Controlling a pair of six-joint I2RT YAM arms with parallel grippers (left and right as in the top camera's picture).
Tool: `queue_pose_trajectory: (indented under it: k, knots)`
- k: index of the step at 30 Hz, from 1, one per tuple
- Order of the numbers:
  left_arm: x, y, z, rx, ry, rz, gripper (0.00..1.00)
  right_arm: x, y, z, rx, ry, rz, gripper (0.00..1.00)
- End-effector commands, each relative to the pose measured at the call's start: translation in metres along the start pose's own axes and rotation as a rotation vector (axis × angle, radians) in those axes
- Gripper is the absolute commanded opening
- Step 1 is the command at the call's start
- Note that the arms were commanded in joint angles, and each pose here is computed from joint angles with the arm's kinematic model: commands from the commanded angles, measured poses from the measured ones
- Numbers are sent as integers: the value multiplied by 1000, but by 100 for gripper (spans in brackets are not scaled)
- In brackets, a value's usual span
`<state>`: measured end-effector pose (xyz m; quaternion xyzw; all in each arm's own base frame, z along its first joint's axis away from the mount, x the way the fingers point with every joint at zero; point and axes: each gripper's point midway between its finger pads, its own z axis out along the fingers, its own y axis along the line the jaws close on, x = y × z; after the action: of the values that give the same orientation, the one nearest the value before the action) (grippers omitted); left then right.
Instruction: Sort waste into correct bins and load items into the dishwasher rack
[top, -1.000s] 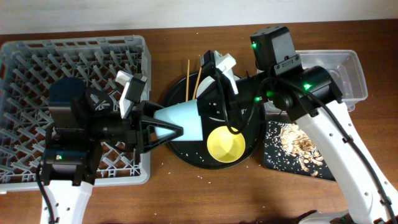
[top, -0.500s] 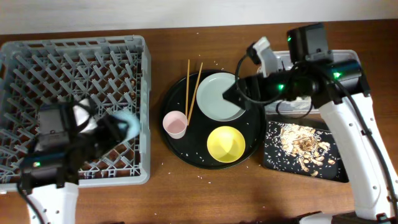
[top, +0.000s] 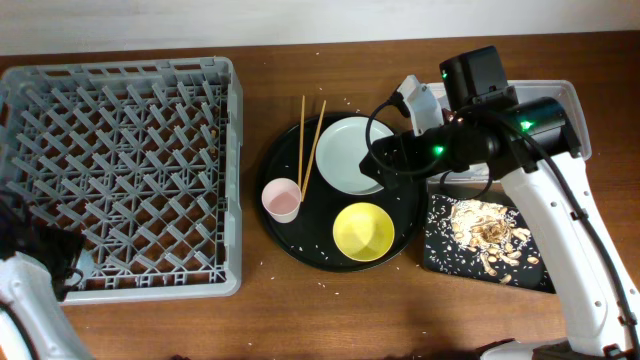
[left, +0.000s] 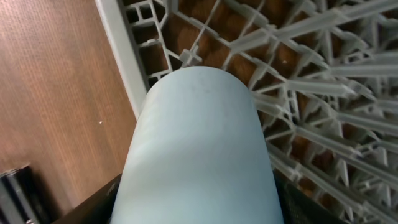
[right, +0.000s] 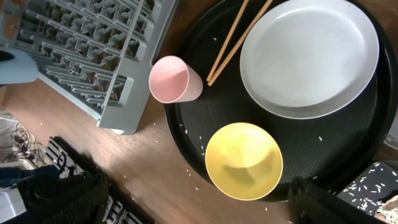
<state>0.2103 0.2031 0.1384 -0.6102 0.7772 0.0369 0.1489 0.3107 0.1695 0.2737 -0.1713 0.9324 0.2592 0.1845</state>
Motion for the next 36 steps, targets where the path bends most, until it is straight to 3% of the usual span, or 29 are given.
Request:
queue_pose_trajectory:
  k: [1,5,6,9,11,15,16,18,22,23,25,26,27,28,32,34,36]
  knots:
    - [8,-7,23,37,117,-37,60,2,-1,2,10,10,1,93]
    - [18,-9,42,25,204,-41,85,3,-1,2,10,14,3,93]
    - [17,-10,43,27,202,-42,98,3,-1,2,10,14,3,93]
    - [11,-20,29,75,206,-4,99,4,2,4,5,18,-5,97]
    - [13,-51,-8,231,240,122,99,10,21,20,-21,55,-60,96]
    - [43,-108,-93,423,123,538,99,22,12,107,144,151,58,74]
    - [61,-119,-110,466,96,630,99,26,10,127,141,174,88,66]
    - [98,-133,-136,520,50,813,99,37,17,169,86,248,95,61]
    - [135,-140,-144,518,61,959,99,45,29,228,55,282,38,61]
    - [140,-140,-145,517,71,971,99,48,17,242,124,281,60,60]
    - [141,-138,-144,512,78,972,99,53,-1,258,190,292,87,51]
    - [141,-137,-144,510,81,972,99,55,-5,265,188,299,94,39]
    - [142,-137,-144,508,83,972,99,57,-3,266,173,311,99,20]
    - [142,-137,-144,508,85,972,99,58,0,262,157,322,109,4]
    - [163,-150,-159,663,176,979,99,19,14,182,81,223,44,4]
    - [189,-172,-181,886,301,999,99,-8,50,106,-175,74,-143,4]
    - [217,-182,-213,1131,471,1036,99,-19,65,50,-314,-48,-245,4]
